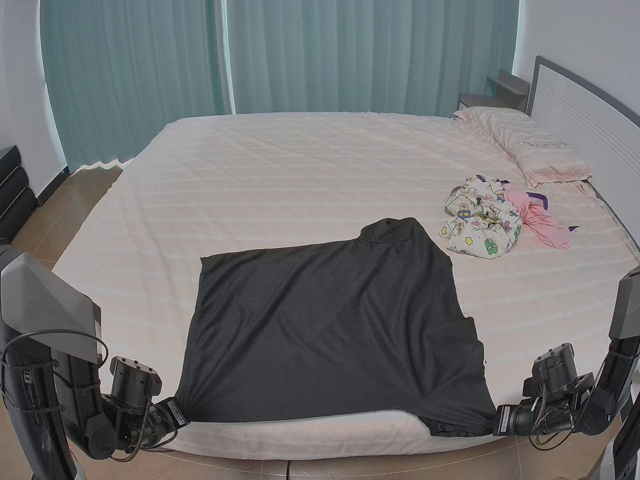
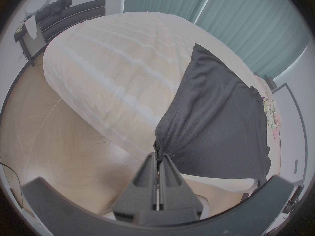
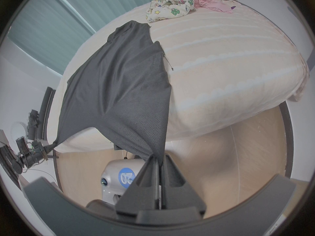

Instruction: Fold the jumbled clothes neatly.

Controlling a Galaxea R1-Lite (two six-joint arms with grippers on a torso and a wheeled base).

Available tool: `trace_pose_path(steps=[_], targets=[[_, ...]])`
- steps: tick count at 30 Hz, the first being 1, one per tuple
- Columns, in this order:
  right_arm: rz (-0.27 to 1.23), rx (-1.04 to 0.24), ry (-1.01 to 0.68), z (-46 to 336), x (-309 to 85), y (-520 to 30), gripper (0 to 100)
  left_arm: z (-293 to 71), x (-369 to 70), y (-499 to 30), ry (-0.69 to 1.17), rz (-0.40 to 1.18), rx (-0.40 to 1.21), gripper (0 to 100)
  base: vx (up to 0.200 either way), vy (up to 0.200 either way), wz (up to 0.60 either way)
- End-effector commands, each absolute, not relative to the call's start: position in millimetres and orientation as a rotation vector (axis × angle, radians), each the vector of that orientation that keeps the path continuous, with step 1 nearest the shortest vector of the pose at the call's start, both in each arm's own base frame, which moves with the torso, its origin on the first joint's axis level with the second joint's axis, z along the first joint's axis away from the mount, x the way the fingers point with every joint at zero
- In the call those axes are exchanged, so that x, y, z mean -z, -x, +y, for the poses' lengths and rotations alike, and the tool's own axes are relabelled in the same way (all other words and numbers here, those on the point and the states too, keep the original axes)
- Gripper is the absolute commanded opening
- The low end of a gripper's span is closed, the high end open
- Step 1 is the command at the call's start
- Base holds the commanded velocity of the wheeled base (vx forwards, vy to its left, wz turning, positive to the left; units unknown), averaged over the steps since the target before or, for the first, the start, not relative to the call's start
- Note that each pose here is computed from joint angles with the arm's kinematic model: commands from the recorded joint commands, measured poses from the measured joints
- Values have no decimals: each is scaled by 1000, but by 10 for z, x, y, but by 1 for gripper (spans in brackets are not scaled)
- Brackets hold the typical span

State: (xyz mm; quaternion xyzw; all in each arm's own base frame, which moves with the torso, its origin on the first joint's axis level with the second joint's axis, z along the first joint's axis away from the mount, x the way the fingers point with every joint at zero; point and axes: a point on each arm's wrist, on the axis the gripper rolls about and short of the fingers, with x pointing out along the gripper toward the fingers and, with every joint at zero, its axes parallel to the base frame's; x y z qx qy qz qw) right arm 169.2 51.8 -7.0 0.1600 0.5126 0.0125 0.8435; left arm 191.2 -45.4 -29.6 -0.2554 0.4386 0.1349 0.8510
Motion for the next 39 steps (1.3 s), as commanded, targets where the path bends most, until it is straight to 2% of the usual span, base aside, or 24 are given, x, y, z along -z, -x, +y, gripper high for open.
trace_pose_path(steps=[1,7,9,12,27,39], targets=[[1085,-34,-309,494,19,-1619,0,-501,265,-1836,516,950,-260,0,0,0,0],[1007,-25,-286,478,-106,-1609,0,-523,166,-1716,504,1027,-218,0,0,0,0],[1012,-27,-280,476,-118,-1592,0,-528,141,-1696,511,1041,-199,0,0,0,0],[1119,-30,-208,456,-63,-1490,0,-539,122,-1657,511,1074,-174,0,0,0,0],[1185,-32,-136,425,-44,-1414,0,-622,240,-1477,399,1248,-175,0,0,0,0],[1145,-47,-133,414,-120,-1402,0,-620,245,-1409,336,1306,-160,0,0,0,0]])
